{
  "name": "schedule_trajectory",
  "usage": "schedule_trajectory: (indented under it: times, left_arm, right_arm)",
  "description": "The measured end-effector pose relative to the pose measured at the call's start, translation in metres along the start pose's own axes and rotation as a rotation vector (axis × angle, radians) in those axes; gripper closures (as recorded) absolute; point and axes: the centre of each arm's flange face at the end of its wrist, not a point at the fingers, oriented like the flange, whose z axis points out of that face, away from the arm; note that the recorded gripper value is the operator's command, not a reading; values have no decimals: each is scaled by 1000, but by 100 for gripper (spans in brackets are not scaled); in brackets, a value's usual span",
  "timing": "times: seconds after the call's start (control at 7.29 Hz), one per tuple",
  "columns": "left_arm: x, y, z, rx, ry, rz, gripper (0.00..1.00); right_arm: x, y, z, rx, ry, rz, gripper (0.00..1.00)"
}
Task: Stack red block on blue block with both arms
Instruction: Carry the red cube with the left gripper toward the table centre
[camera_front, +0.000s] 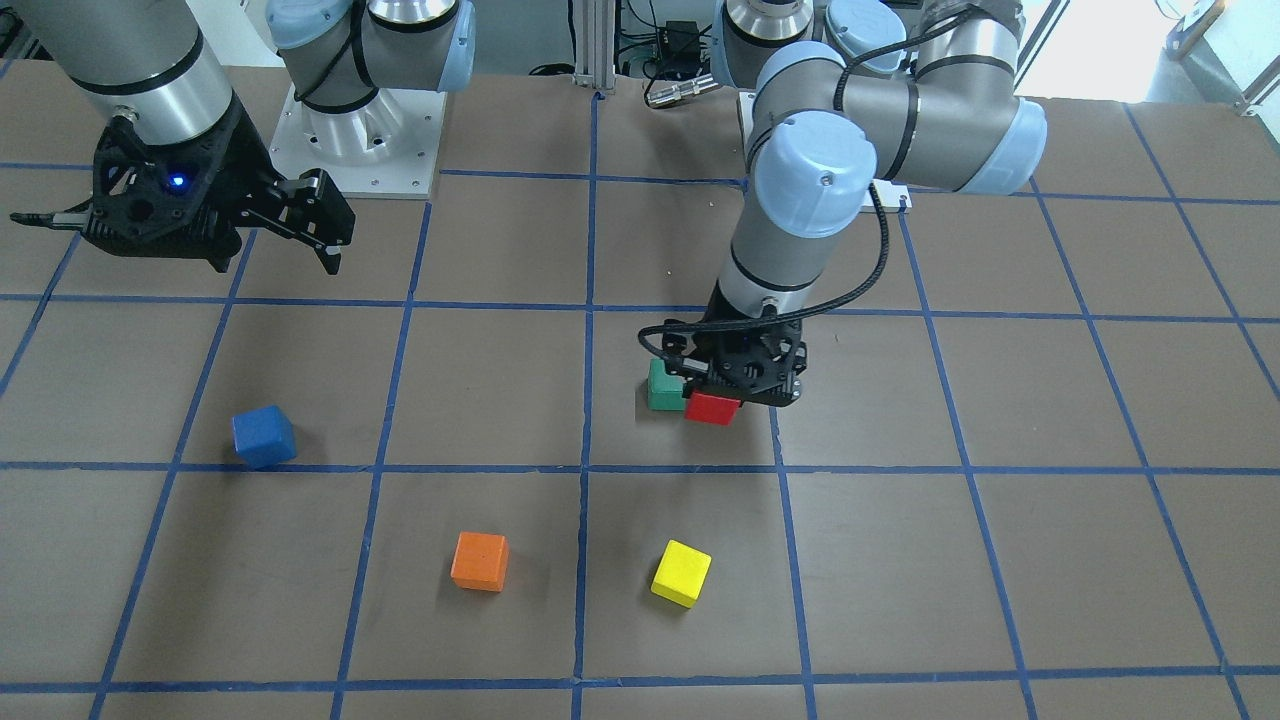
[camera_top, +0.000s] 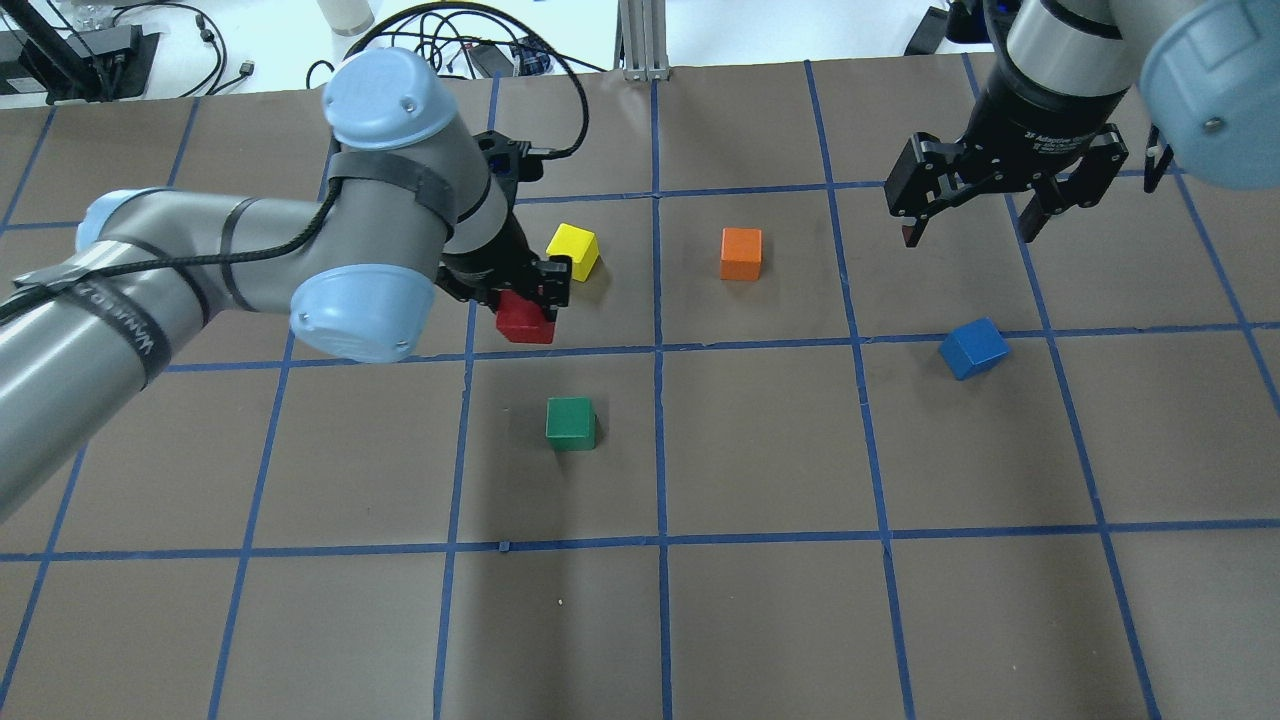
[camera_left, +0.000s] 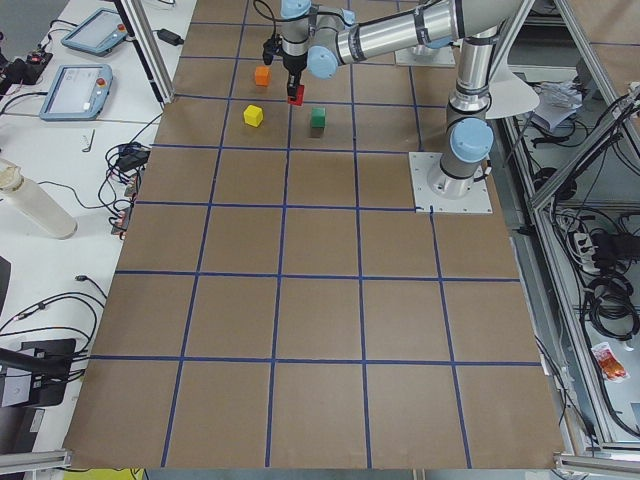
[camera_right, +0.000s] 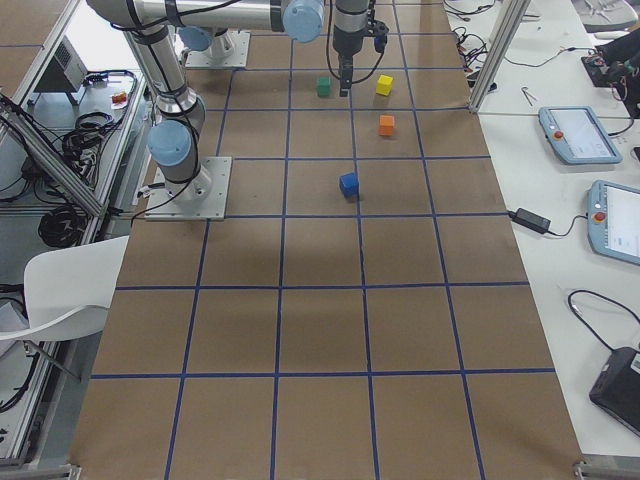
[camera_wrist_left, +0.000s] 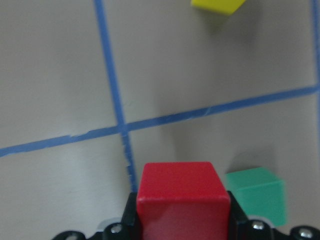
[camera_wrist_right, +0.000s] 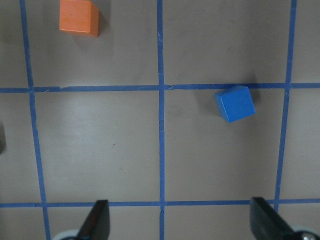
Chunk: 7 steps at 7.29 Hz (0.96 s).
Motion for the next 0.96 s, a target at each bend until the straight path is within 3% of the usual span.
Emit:
schedule_trajectory:
  times: [0.55,0.69,0.82,0.96]
  left_arm:
    - [89,-15,78,-9,5,-44,96]
    - [94,-20,92,-3,5,-43,60]
    - [96,-24,103,-3,3,-42,16]
    - [96,-27,112,-5,-6,-43,0]
  right_arm:
    - [0,0,0,-1,0,2,0]
    - [0,0,0,0,-1,5,0]
    - [0,0,0,0,-2,7,0]
    - [0,0,0,-1,-1,5,0]
